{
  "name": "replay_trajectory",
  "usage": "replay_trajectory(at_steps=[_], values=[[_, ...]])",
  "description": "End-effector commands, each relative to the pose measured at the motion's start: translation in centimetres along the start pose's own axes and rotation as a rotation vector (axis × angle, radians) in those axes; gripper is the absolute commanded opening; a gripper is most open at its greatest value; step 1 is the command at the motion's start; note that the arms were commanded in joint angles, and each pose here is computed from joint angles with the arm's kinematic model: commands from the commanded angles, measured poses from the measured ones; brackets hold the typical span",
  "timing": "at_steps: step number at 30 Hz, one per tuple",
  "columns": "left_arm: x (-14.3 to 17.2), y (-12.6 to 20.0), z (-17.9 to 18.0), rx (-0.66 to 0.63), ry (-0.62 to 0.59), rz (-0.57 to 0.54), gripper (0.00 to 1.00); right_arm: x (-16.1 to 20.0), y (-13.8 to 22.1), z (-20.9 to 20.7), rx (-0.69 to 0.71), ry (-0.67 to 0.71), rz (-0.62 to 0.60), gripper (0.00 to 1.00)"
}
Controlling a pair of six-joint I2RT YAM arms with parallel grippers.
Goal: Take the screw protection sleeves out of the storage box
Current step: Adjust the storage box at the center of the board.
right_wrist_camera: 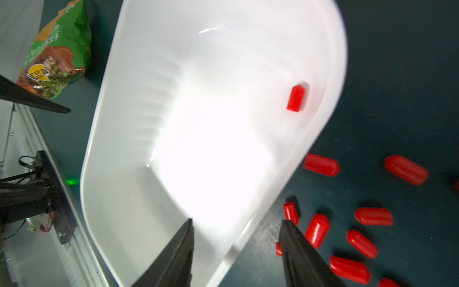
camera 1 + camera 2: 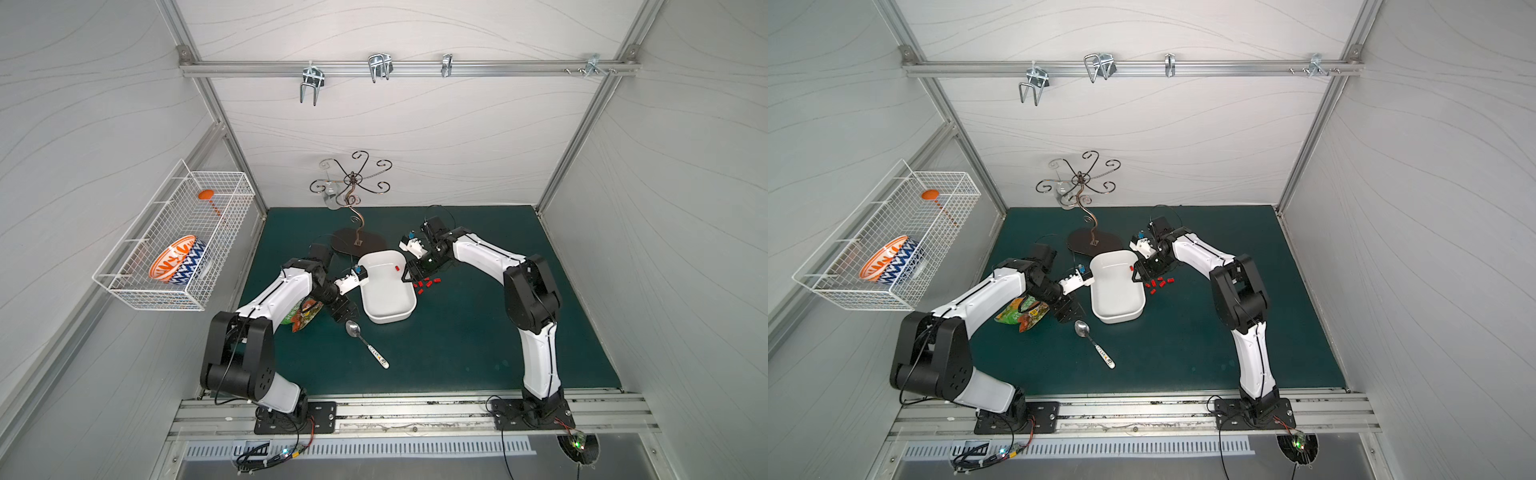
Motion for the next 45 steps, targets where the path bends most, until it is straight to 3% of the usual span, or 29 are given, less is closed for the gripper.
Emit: replay_trajectory(at_steps=[1,13,33,35,41,45], values=[[-1.5,-0.1,2.0,-0.085,-0.016,0.018,0.83,0.5,-0.6,0.8,-0.082,-0.050,0.036,0.58],[-2.1,-1.5,2.9,-0.079,-0.008,0.049,0.83,-0.4,1.9,3.5,-0.222,-0.048,-0.019,0.55],[-1.8,-1.1,2.3,-0.062,0.007,0.065,0.83,-1.0,2.7,3.3,-0.228,-0.043,-0.048,0.53],[-1.8,-1.0,2.2,-0.061,0.010,0.070,0.83,-1.1,2.6,2.7,-0.179,-0.045,-0.045,0.54],[-1.6,0.1,1.4,-0.060,0.010,0.076,0.84,-2.0,3.0,-2.0,0.191,-0.028,-0.028,0.57],[-1.2,0.8,0.9,-0.066,0.006,0.086,0.86,-3.1,4.1,-0.5,0.211,0.081,-0.081,0.60]])
Point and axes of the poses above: each gripper's point midway between its finger pads, its own y axis back along the fingers, its own z axis along the line the jaws close on, x = y × z, the point moved 4 cm from there along y, back along the fingers, and after that the axes turned 3 degrees about -y, right-handed, at the moved point
